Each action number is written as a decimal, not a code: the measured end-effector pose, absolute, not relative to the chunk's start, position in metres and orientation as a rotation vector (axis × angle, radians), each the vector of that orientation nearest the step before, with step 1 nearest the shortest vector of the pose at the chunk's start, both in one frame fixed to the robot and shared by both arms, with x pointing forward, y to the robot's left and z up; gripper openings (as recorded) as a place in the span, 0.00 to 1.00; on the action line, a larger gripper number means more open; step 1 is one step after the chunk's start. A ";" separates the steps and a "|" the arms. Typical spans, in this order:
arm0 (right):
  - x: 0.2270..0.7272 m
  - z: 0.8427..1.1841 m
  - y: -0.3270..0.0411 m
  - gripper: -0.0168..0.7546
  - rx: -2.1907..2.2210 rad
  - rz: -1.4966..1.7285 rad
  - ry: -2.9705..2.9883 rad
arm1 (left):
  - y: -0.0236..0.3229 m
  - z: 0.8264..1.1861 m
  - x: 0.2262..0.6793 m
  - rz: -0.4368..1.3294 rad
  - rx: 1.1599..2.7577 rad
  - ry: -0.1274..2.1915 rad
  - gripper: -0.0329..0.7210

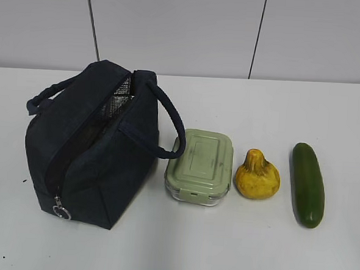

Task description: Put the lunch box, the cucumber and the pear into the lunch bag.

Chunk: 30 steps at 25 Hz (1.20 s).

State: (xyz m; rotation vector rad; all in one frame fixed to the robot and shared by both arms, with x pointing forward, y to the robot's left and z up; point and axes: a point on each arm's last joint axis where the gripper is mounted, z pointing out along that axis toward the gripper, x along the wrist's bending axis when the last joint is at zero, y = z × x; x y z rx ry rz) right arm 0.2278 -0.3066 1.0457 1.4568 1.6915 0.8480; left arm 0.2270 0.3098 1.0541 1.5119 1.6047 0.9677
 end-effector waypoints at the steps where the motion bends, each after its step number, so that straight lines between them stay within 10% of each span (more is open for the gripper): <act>1: 0.228 1.046 -0.307 0.66 1.457 0.848 1.692 | 0.310 1.054 0.227 0.967 1.512 1.604 0.37; 10: 0.239 1.060 -0.305 0.66 1.436 0.864 1.677 | 0.298 1.064 0.238 0.806 1.506 1.535 0.37; 30: 0.444 1.060 -0.274 0.66 1.702 0.734 1.946 | 0.263 1.079 0.408 0.442 1.892 1.499 0.48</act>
